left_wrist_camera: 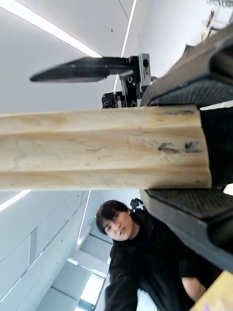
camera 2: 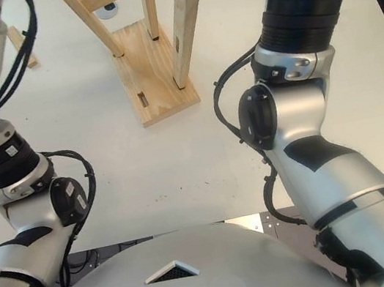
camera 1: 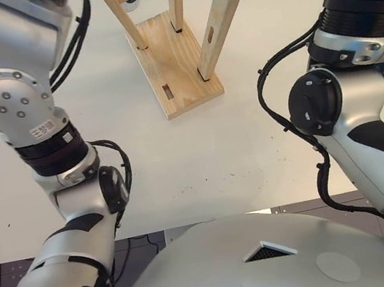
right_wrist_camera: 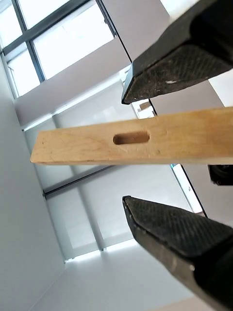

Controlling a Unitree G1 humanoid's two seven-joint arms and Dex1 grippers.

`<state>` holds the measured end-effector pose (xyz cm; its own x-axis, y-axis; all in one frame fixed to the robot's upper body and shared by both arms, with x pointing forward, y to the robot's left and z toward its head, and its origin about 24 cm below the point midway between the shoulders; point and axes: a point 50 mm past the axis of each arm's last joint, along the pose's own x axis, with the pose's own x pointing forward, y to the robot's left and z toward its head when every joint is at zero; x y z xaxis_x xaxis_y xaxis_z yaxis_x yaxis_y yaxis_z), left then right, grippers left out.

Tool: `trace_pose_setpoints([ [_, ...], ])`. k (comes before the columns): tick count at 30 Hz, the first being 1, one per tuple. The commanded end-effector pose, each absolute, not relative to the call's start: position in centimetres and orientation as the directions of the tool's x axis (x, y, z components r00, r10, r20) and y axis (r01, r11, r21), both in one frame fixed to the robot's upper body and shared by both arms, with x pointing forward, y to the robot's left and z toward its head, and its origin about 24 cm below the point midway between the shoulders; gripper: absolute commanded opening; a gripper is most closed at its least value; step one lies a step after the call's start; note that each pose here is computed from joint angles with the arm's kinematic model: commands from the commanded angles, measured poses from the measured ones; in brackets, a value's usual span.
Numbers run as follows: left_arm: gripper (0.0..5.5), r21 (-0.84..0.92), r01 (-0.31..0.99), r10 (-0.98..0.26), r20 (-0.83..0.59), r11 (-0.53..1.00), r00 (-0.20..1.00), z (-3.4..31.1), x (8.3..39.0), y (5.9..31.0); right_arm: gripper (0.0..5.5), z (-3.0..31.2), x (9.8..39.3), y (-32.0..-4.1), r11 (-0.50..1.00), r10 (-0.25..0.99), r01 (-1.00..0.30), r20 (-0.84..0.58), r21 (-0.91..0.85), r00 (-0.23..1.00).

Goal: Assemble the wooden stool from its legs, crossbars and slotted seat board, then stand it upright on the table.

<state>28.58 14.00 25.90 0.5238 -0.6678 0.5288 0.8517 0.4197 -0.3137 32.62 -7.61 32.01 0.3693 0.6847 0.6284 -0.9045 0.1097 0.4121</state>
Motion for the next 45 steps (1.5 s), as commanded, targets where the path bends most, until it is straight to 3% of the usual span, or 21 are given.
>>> trace_pose_setpoints([
  [1, 2.03, -0.167, 0.637, -0.591, 0.255, 0.753, 0.765, 26.3, 31.0, 19.4, 3.50, 31.3, 34.1, -11.2, 0.368, 0.585, -0.836, 0.597, 0.408, 0.549],
  [4, 2.02, -0.031, 0.373, -0.374, -0.125, 0.927, 0.919, 21.6, 33.6, 25.7, 3.50, 29.7, 35.0, -13.9, 0.514, 0.491, -0.745, 0.567, 0.425, 0.661],
  [8, 2.01, 0.137, 0.216, -0.133, -0.453, 0.967, 0.882, 13.8, 34.7, 30.6, 3.50, 27.6, 35.6, -14.6, 0.582, 0.446, -0.675, 0.516, 0.454, 0.731],
  [15, 2.01, 0.268, 0.020, 0.170, -0.662, 0.963, 0.730, 6.9, 32.6, 34.8, 3.50, 24.9, 36.3, -13.9, 0.643, 0.456, -0.620, 0.425, 0.450, 0.782],
  [23, 2.01, 0.170, 0.123, 0.071, -0.820, 0.978, 0.568, 1.8, 29.5, 34.1, 3.50, 23.4, 36.6, -14.5, 0.687, 0.426, -0.565, 0.377, 0.456, 0.822],
  [29, 2.01, 0.053, 0.403, -0.079, -0.949, 0.914, 0.305, 0.1, 26.6, 34.1, 3.50, 22.8, 36.7, -14.7, 0.705, 0.414, -0.543, 0.357, 0.456, 0.837],
  [34, 2.01, -0.048, 0.359, -0.147, -0.956, 0.932, 0.253, 1.5, 26.8, 34.5, 3.50, 22.4, 36.6, -14.9, 0.717, 0.398, -0.524, 0.346, 0.460, 0.849],
  [36, 2.01, -0.138, 0.371, -0.234, -0.946, 0.918, 0.225, 2.1, 27.0, 34.0, 3.50, 22.1, 36.6, -14.8, 0.724, 0.395, -0.518, 0.342, 0.455, 0.853],
  [40, 2.01, -0.458, 0.398, -0.485, -0.874, 0.795, -0.038, 1.8, 24.8, 33.1, 3.50, 21.7, 36.4, -14.9, 0.738, 0.385, -0.506, 0.337, 0.447, 0.859],
  [42, 2.01, -0.528, 0.382, -0.497, -0.848, 0.758, -0.186, 1.4, 23.1, 33.6, 3.50, 21.3, 36.1, -15.3, 0.749, 0.367, -0.487, 0.330, 0.449, 0.870],
  [45, 2.01, -0.564, 0.372, -0.527, -0.824, 0.737, -0.208, 1.3, 22.7, 33.4, 3.50, 20.5, 35.8, -15.6, 0.760, 0.349, -0.462, 0.314, 0.457, 0.883],
])
